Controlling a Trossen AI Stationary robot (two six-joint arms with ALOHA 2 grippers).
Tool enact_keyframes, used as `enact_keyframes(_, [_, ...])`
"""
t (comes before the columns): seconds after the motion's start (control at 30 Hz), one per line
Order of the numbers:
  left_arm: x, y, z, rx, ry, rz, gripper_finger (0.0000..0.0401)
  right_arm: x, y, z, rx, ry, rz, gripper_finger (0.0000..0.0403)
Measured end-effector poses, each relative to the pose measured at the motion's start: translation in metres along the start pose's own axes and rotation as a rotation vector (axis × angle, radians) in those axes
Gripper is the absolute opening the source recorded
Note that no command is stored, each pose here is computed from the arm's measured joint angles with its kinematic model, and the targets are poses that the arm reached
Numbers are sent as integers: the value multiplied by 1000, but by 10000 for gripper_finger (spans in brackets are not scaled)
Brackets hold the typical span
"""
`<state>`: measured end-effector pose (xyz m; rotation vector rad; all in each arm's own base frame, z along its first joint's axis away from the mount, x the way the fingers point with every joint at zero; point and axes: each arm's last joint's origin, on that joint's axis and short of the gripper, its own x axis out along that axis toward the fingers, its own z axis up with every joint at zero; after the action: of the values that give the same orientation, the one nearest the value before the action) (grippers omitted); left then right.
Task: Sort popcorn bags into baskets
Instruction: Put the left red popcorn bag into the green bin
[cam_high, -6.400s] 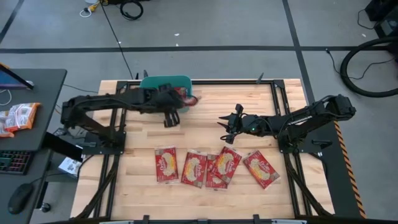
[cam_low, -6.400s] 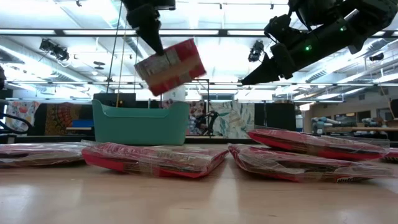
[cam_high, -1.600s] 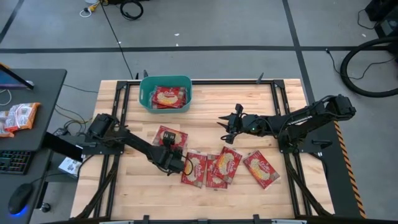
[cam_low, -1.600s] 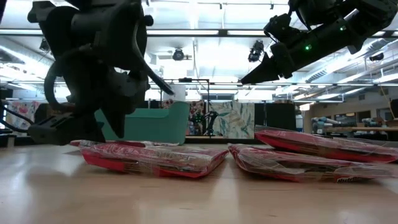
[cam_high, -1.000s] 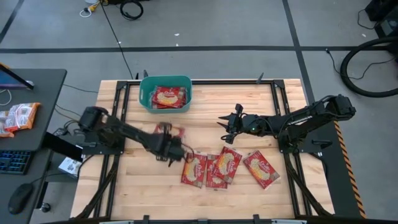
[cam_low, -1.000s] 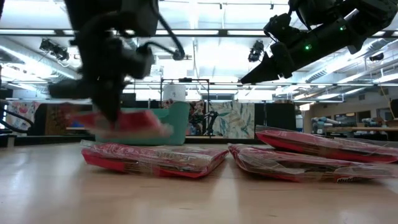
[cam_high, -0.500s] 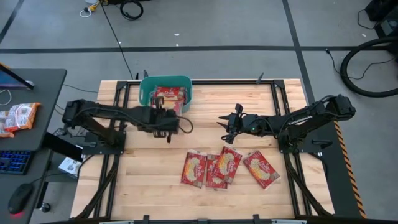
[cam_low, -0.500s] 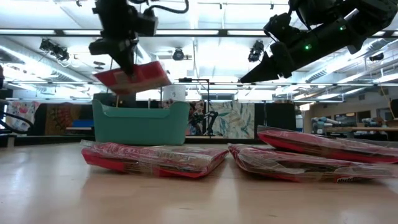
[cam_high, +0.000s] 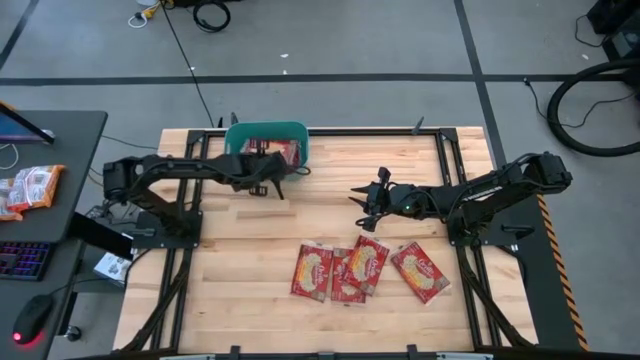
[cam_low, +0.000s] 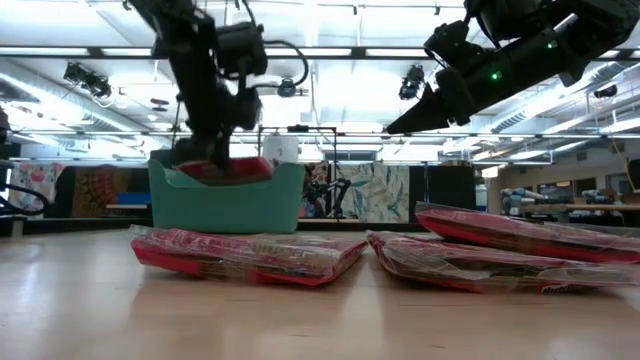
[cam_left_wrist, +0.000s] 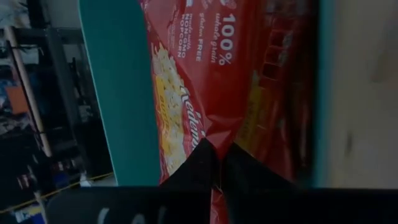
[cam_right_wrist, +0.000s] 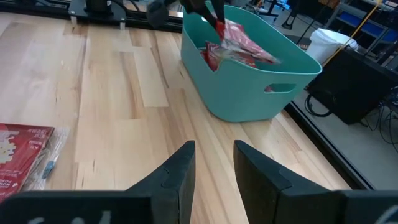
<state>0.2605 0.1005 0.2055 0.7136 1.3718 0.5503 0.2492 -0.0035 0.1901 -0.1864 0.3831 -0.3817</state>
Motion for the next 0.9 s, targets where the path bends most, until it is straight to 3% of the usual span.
enact_keyframes(0.1, [11,0,-5,-33,-3,20,31,0,0,0,-4,0,0,114])
enact_keyframes(0.27, [13,1,-6,-90,-11,3,110,0,0,0,-2,0,-1,114])
enact_keyframes(0.47, [-15,7,10,-120,-85,-156,192,0,0,0,4,0,-2,114])
enact_keyframes(0.57, [-34,11,26,-173,-211,-254,204,0,0,0,4,0,-3,114])
enact_keyframes(0.7, [-59,-9,45,-64,-478,-521,201,0,0,0,4,1,-5,114])
enact_keyframes(0.77, [-69,-23,56,-41,-594,-549,194,0,0,0,4,1,-5,114])
enact_keyframes(0.9, [-80,-51,72,1,-676,-594,179,0,0,0,4,1,-4,114])
